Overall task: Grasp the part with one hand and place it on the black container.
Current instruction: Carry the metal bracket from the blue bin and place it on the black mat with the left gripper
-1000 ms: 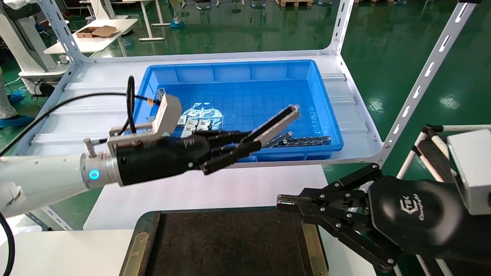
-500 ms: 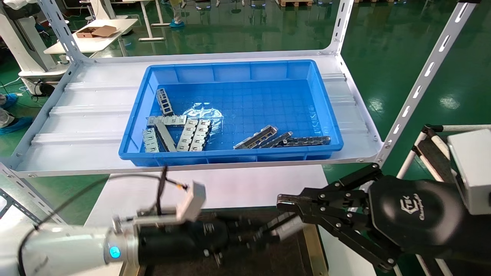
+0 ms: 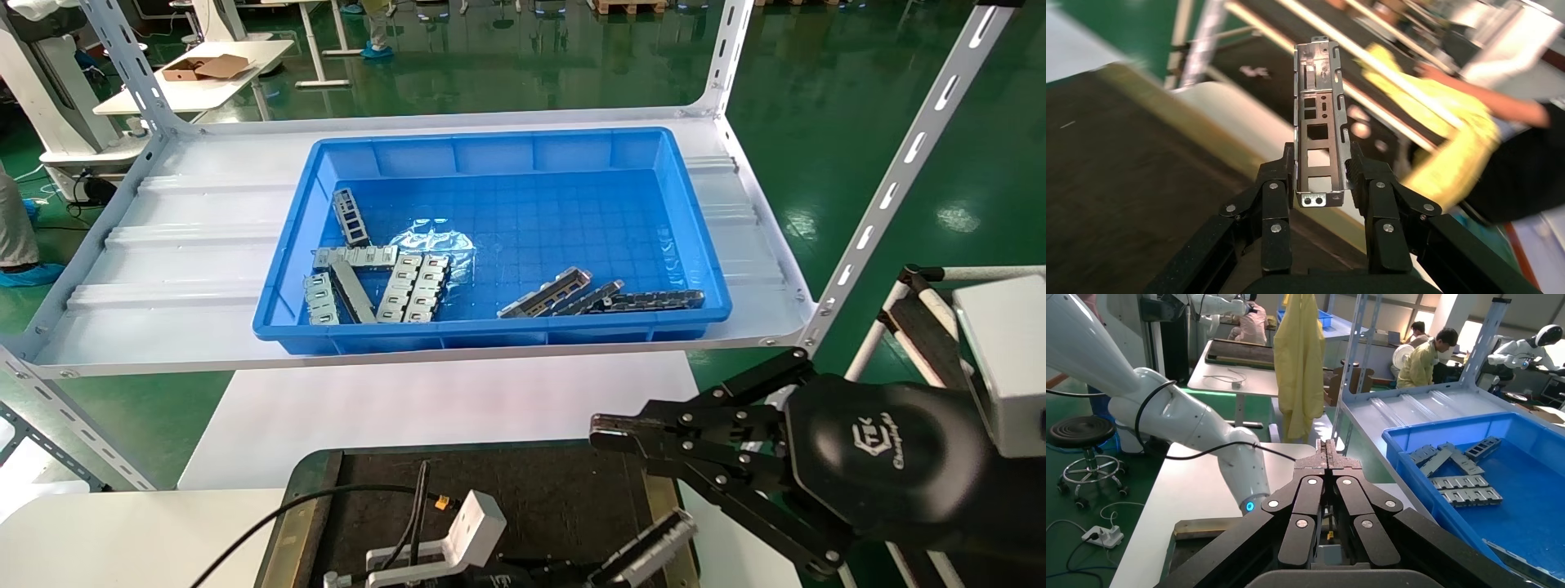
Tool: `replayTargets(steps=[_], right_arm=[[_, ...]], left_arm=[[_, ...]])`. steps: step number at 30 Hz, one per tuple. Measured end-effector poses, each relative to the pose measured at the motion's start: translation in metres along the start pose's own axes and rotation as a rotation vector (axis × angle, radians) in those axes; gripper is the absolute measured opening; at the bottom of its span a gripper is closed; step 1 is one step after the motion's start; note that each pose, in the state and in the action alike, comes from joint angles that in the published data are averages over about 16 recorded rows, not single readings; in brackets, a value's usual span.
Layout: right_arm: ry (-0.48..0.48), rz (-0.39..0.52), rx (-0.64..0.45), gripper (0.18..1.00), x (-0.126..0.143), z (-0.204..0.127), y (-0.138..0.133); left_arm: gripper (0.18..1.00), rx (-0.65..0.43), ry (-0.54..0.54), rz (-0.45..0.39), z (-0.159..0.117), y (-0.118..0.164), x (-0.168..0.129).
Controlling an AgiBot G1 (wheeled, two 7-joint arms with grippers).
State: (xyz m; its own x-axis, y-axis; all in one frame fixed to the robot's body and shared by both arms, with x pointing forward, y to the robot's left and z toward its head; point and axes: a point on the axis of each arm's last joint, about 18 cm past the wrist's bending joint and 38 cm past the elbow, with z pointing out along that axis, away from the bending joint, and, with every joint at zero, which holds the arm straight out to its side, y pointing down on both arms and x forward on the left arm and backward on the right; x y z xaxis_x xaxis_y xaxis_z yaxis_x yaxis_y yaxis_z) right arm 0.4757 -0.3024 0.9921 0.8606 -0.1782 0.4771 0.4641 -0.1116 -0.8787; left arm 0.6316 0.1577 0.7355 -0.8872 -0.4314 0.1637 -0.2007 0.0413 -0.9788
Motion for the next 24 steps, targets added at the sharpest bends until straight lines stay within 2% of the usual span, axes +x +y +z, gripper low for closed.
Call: replayTargets(steps=[12, 24], right_arm=[[0.000, 0.000, 0.000, 0.191, 0.000, 0.000, 0.000], [0.000, 0.000, 0.000, 0.191, 0.000, 0.000, 0.000]], left_arm=[[0.363, 0.101, -0.314, -0.219, 0.014, 0.022, -0.021], [0.363, 0.172, -0.519, -0.339, 0.017, 0.031, -0.030]])
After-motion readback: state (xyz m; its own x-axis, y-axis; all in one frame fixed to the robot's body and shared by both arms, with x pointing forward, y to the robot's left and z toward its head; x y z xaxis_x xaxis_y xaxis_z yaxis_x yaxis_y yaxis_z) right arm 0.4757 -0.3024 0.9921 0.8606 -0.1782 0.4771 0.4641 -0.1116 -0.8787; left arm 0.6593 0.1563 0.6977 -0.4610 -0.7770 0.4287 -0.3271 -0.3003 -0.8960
